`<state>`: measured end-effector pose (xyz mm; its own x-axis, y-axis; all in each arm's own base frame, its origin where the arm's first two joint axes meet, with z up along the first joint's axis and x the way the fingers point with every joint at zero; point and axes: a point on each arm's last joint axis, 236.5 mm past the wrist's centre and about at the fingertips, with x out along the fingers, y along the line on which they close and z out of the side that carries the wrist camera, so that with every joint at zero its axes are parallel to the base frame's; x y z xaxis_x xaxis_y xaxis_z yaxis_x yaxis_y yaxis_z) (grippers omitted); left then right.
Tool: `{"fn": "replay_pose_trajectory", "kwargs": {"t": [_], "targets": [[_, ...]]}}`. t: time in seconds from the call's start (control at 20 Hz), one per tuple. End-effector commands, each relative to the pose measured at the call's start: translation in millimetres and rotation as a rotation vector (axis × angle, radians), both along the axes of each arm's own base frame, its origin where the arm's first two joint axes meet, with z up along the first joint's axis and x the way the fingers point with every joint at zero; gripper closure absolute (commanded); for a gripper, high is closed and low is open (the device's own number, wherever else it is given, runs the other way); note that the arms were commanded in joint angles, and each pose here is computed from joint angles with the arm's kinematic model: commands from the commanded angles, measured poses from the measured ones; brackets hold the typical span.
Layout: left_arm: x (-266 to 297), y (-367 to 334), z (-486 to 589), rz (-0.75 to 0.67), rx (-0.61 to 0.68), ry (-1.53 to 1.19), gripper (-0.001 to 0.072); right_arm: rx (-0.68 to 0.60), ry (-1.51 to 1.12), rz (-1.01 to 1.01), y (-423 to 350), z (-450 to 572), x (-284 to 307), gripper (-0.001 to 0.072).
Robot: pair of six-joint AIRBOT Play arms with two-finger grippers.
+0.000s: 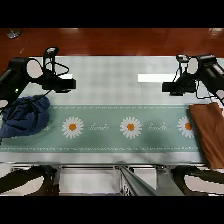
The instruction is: Fold the shirts.
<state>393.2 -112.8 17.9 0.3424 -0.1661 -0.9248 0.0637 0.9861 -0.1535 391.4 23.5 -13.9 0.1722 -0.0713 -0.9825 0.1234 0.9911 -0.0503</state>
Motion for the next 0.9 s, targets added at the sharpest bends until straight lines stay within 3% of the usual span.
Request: {"fn": "replay_pose_trajectory", "kwargs": {"t": [0.0,0.3,0.35,0.4,0.45,0.5,0.55,0.7,0.85], "targets": [[0.1,0.2,-0.3,0.001,0.0,0.0,0.0684,0.007,-0.049,0.004,2.2,2.1,11.5,0.0691],[0.9,0.1,0.2,0.001,-0.001,-0.003,0.0681,0.007,-0.047,0.007,2.1,2.0,11.2,0.069],[1.8,0.4,0.6,0.002,-0.001,-0.007,0.0557,0.004,-0.041,0.012,1.7,1.8,9.8,0.0689],[-0.3,0.9,0.0,0.002,0.001,0.002,0.0208,-0.005,-0.031,0.022,0.2,1.4,7.8,0.0688],[-5.4,1.9,-1.8,0.0,0.007,0.025,0.0007,-0.014,-0.017,0.038,-1.4,0.9,4.8,0.0612],[-11.1,9.4,-2.2,-0.004,0.038,0.052,0.0006,-0.02,0.0,0.065,-1.7,0.3,1.3,0.0273],[-14.0,24.7,0.0,0.0,0.093,0.069,0.0006,-0.028,0.022,0.088,-2.8,-0.4,-3.4,0.0082],[-7.0,96.0,30.3,0.072,0.289,0.006,0.0006,-0.06,0.074,0.144,-8.8,-0.6,-14.6,0.0078],[-15.8,188.5,52.0,0.307,0.38,-0.049,0.0006,0.0,0.048,0.146,4.1,0.1,-24.0,0.0081]]}}
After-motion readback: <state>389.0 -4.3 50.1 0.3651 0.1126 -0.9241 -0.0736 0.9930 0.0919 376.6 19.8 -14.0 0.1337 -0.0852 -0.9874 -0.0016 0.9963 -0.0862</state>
